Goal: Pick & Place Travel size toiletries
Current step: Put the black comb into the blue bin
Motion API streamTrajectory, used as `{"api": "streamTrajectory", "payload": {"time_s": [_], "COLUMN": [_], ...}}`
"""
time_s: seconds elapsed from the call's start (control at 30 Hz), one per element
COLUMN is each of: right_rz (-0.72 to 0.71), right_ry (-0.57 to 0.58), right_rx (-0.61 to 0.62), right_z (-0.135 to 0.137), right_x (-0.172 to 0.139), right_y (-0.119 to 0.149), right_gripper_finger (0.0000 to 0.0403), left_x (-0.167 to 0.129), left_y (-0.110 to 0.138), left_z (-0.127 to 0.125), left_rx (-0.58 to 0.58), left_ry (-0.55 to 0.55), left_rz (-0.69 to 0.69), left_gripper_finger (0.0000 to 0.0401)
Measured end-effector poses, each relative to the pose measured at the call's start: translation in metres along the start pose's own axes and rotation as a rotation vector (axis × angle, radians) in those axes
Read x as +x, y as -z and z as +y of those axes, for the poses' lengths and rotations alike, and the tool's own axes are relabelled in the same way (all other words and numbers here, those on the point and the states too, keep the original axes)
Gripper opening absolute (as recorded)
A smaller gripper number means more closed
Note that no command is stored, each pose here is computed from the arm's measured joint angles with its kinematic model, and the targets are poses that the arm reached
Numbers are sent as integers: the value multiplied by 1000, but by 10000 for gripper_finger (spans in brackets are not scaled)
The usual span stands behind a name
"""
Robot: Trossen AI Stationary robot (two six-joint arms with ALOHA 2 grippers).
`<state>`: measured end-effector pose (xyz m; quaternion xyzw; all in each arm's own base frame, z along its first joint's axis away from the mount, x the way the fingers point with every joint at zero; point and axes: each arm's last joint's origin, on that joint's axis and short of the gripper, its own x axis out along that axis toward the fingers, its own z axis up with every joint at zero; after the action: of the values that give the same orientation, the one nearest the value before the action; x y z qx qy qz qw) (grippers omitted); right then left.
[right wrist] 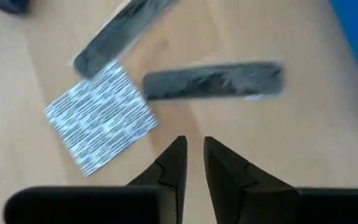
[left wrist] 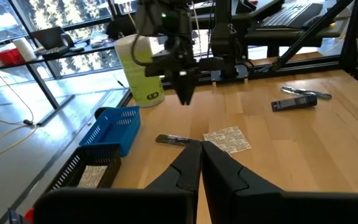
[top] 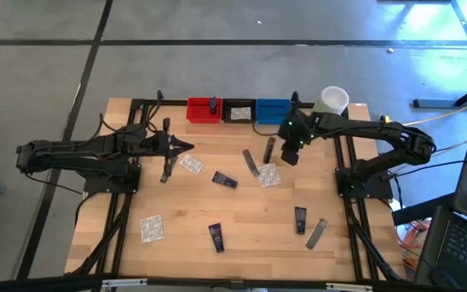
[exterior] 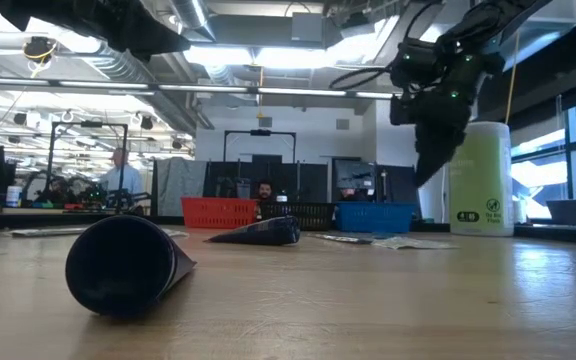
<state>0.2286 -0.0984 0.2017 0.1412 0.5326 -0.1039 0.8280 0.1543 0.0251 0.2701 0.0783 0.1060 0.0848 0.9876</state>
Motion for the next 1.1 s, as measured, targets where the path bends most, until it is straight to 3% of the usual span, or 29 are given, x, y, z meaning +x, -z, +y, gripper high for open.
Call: {"api": "streamTrajectory", "payload": {"time_s": [0.3, 0.8, 1.1], "right_rz": [175, 320, 386], "right_ry": [-36, -51, -46], "right_rx": [38, 44, 54], "right_z": [31, 84, 132], "right_x": [2, 2, -13], "right_y": [16, 38, 68], "right_gripper_finger": [79, 109, 93], "left_x": [0, 0, 0], "left_y": [0, 0, 0], "left_z": [0, 0, 0], "left_rx": [-1, -1, -19], "left_ry": [0, 0, 0], "left_rz": [0, 0, 0], "left_gripper_finger": [10, 10, 10]}}
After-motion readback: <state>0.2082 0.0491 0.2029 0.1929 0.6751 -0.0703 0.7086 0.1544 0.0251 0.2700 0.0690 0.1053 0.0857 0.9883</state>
